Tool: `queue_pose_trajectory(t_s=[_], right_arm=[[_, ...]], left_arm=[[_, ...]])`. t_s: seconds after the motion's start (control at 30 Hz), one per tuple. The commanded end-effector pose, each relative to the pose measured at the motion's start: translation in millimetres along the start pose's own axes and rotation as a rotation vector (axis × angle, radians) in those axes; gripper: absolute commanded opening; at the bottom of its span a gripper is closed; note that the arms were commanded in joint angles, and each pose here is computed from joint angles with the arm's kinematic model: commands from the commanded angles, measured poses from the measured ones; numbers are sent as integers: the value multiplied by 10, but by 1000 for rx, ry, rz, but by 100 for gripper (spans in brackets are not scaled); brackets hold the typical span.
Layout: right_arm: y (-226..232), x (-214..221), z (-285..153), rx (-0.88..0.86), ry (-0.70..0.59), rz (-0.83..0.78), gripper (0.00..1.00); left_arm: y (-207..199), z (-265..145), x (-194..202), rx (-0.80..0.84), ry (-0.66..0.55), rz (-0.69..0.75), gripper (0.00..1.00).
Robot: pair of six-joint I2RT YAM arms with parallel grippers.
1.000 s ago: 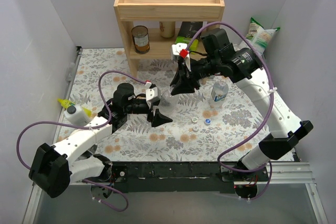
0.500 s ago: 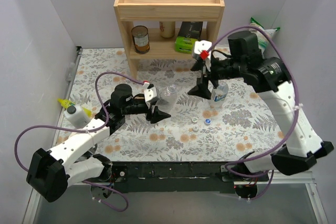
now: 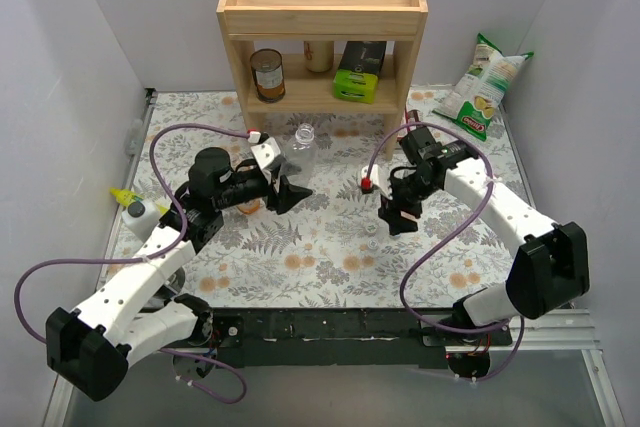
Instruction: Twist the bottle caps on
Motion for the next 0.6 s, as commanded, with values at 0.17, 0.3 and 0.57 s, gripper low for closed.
queue_pose_trajectory(t_s=[0.17, 0.3, 0.57], right_arm=[[-54, 399, 183, 52, 107, -345, 69], [-99, 530, 306, 27, 124, -332, 66], [-204, 661, 486, -11, 113, -338, 62]], left_arm=[[86, -163, -97, -7, 13, -75, 0], [119, -184, -80, 9, 29, -59, 0], [203, -195, -74, -3, 42, -58, 0]])
Point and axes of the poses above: each gripper's point midway between its finger pads, its own z axis out along the fingers, its own y axis along the line the jaws close on, x = y × z, the point moved 9 cm from there along -z, back along the fingers, and after that the axes turned 8 degrees about -z, right-handed, at the moved point
